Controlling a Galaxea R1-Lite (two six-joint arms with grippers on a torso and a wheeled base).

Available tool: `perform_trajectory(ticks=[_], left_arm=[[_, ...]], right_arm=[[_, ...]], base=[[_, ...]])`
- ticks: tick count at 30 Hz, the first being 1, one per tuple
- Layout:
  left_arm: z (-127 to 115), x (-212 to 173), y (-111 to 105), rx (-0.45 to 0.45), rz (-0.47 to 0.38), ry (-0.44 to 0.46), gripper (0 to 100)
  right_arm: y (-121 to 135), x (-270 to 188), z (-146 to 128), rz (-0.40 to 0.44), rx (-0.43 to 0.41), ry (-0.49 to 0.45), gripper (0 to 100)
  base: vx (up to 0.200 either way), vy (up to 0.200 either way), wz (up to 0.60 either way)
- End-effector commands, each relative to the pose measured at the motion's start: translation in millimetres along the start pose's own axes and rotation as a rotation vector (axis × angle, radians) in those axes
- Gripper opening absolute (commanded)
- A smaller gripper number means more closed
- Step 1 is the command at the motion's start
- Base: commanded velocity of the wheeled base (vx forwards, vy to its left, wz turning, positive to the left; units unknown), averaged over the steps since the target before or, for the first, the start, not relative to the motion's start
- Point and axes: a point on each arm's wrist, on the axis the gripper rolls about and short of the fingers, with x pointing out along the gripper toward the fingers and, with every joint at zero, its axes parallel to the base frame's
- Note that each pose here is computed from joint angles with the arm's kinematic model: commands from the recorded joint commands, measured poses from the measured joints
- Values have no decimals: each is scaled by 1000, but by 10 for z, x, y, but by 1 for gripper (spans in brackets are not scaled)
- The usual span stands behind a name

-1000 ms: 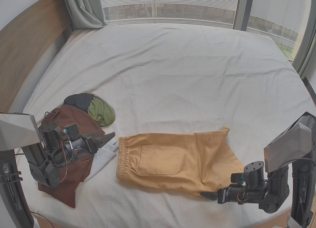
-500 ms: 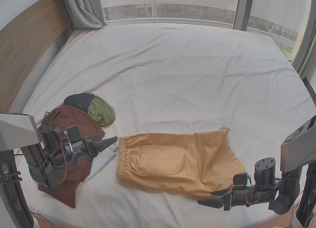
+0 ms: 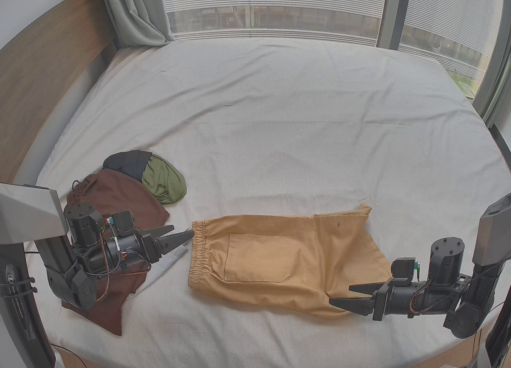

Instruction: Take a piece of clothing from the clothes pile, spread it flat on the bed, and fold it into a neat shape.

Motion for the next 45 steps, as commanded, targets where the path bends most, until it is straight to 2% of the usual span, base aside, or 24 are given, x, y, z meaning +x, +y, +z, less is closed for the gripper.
perform_trajectory(ticks=[1,8,9,11,15,22,31,38,45], left_arm=[[-32,7,6,-22,-2,11,100],[-75,5,19,-102,4,23,100],[-122,20,52,-137,9,36,100],[-122,20,52,-137,9,36,100],[-338,100,174,-184,28,91,100],[-562,190,275,-222,45,145,100],[-720,242,369,-253,56,179,100],[-879,332,349,-276,41,226,100],[-840,365,276,-356,31,223,100]], right_arm=[[-39,-11,55,-12,-1,-29,100],[-42,-3,63,-13,-2,-32,100],[-39,-1,61,-12,-4,-31,100],[-39,-1,61,-12,-4,-31,100],[-51,25,31,-13,2,-15,100],[-81,50,-4,-20,9,4,100],[-83,54,-3,-20,9,4,100],[-89,62,-14,-21,12,9,100],[-85,67,-18,-20,11,12,100]], base=[[0,0,0],[0,0,0],[0,0,0],[0,0,0],[0,0,0],[0,0,0],[0,0,0],[0,0,0],[0,0,0]])
